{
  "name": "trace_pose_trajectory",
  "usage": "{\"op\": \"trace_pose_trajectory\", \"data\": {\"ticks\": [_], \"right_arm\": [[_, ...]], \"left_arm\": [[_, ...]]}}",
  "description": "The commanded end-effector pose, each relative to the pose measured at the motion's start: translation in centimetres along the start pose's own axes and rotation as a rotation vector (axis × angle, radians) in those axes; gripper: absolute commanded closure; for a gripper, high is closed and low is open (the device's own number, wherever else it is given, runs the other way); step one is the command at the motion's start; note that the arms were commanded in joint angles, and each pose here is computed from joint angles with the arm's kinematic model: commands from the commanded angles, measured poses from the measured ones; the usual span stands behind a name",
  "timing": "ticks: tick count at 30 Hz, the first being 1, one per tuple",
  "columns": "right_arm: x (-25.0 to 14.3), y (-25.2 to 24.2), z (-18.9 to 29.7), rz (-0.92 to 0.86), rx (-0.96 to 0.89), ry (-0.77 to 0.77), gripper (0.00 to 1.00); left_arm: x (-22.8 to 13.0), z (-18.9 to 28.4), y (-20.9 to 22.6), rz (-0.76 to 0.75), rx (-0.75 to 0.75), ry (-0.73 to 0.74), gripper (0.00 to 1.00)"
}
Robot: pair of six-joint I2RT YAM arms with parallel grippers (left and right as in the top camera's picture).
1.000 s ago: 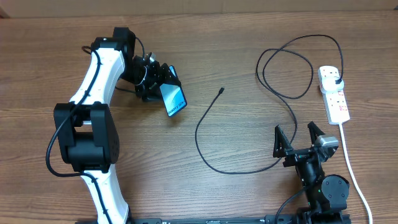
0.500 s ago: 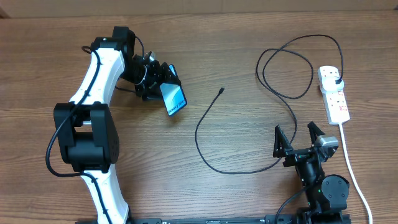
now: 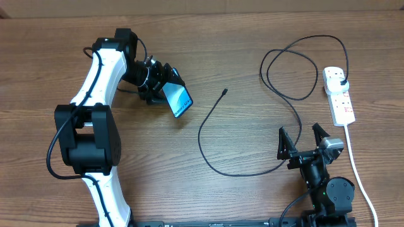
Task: Plug charger to phone and switch on socket
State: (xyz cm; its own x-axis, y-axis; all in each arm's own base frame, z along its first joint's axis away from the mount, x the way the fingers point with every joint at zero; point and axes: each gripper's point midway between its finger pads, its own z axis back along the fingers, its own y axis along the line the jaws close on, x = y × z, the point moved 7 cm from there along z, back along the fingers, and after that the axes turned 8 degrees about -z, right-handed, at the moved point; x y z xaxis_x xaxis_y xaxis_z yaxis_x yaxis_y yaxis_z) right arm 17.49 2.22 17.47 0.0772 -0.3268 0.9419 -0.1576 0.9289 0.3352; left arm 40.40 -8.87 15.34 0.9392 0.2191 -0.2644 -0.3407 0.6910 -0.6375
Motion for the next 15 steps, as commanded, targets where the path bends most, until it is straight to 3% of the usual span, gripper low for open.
{"op": "trace_pose_trajectory", "data": {"ticks": [1, 15], "right_arm": [[-0.19, -0.12, 0.0, 0.002, -0.007, -0.006, 0.0], [-0.19, -0.12, 0.0, 0.002, -0.006, -0.006, 0.0]], "left_arm": [[0.21, 0.94, -1.27, 0.083, -0.061, -0.01, 0.36], [-0.19, 0.85, -1.86, 0.289, -0.105, 0.032, 0.39]]}}
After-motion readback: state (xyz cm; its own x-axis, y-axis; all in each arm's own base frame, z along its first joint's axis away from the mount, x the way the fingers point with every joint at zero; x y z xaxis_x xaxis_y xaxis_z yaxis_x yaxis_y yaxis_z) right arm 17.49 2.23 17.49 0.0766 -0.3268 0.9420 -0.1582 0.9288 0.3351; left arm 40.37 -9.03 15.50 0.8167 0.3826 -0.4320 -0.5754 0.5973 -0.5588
